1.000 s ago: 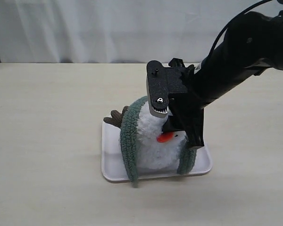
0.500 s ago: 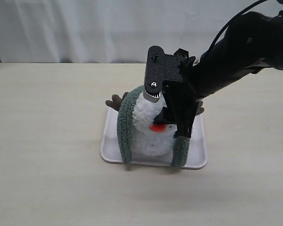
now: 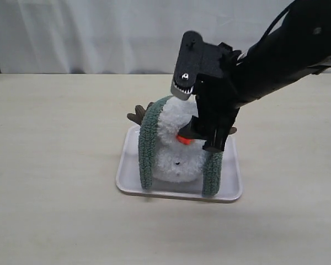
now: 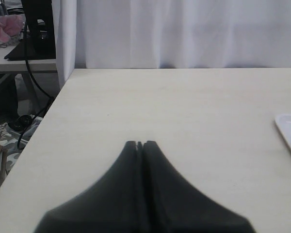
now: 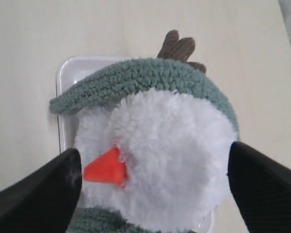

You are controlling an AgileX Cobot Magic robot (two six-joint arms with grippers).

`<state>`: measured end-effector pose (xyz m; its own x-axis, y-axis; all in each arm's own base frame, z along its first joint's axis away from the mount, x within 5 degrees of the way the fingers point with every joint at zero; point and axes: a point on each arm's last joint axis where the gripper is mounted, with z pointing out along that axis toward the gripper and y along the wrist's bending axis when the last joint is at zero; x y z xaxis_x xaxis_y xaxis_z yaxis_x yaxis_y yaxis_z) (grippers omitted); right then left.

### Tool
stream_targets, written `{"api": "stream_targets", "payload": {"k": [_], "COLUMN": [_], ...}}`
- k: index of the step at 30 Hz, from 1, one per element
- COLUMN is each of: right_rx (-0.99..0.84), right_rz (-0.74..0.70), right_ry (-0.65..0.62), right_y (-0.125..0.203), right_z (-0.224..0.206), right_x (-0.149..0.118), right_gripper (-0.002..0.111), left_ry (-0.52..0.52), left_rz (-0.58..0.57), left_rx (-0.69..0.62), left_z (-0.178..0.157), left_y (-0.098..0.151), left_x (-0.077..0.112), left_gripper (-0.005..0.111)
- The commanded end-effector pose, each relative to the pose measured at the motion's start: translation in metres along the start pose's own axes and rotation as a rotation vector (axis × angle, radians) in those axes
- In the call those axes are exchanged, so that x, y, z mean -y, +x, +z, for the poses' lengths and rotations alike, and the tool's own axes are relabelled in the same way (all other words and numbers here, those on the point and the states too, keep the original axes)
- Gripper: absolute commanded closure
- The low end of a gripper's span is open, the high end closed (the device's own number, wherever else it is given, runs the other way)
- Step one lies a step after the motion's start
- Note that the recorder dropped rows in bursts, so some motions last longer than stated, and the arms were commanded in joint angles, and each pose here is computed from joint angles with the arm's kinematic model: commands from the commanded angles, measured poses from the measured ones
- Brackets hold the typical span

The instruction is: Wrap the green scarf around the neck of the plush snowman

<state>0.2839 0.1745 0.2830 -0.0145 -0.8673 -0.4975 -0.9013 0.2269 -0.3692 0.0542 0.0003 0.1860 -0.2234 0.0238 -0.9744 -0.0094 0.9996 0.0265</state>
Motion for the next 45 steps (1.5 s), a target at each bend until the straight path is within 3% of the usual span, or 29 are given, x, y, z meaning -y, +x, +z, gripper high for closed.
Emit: {"api": "stream_targets", "payload": {"k": [1, 3, 5, 11, 14, 18, 21, 25, 31, 36, 45], "right_rx": [0.062, 0.089, 0.102, 0.005, -0.036, -0.123, -0.142, -0.128, -0.219, -0.154, -0.203], "right_rz": [0.170, 0.301, 0.387, 0.417, 0.468, 0.522, 0.571, 0.726, 0.765, 0.739, 0.763], "right_ry": [0.061, 0.077, 0.074, -0.039, -0.026, 0.092, 0.207, 0.226, 0.197, 0.227, 0.310], "right_y": [-0.009, -0.011, -0.012, -0.005, -0.001, -0.001, -0.017, -0.042, -0.063, -0.073, -0.062], "right_z": [-0.034, -0.045, -0.055, -0.070, -0.076, -0.081, -0.084, -0.077, -0.025, 0.019, 0.075], "right_x": [0.000, 0.000, -0.003, -0.019, -0.020, -0.019, -0.020, -0.012, 0.011, 0.025, 0.030], "right_gripper": [0.032, 0.037, 0.050, 0.104, 0.104, 0.104, 0.104, 0.104, 0.104, 0.104, 0.104], "left_ry": [-0.002, -0.002, -0.002, -0.002, -0.002, -0.002, -0.002, -0.002, -0.002, -0.002, -0.002], "left_rz": [-0.008, -0.008, -0.008, -0.008, -0.008, -0.008, -0.008, -0.008, -0.008, -0.008, -0.008], "left_rx": [0.009, 0.009, 0.009, 0.009, 0.009, 0.009, 0.009, 0.009, 0.009, 0.009, 0.009], "left_z": [0.000, 0.000, 0.000, 0.000, 0.000, 0.000, 0.000, 0.000, 0.000, 0.000, 0.000], "left_y": [0.000, 0.000, 0.000, 0.000, 0.000, 0.000, 0.000, 0.000, 0.000, 0.000, 0.000], "left_x": [0.000, 0.000, 0.000, 0.000, 0.000, 0.000, 0.000, 0.000, 0.000, 0.000, 0.000], "left_gripper": [0.107, 0.107, 0.107, 0.107, 0.107, 0.107, 0.107, 0.107, 0.107, 0.107, 0.107]}}
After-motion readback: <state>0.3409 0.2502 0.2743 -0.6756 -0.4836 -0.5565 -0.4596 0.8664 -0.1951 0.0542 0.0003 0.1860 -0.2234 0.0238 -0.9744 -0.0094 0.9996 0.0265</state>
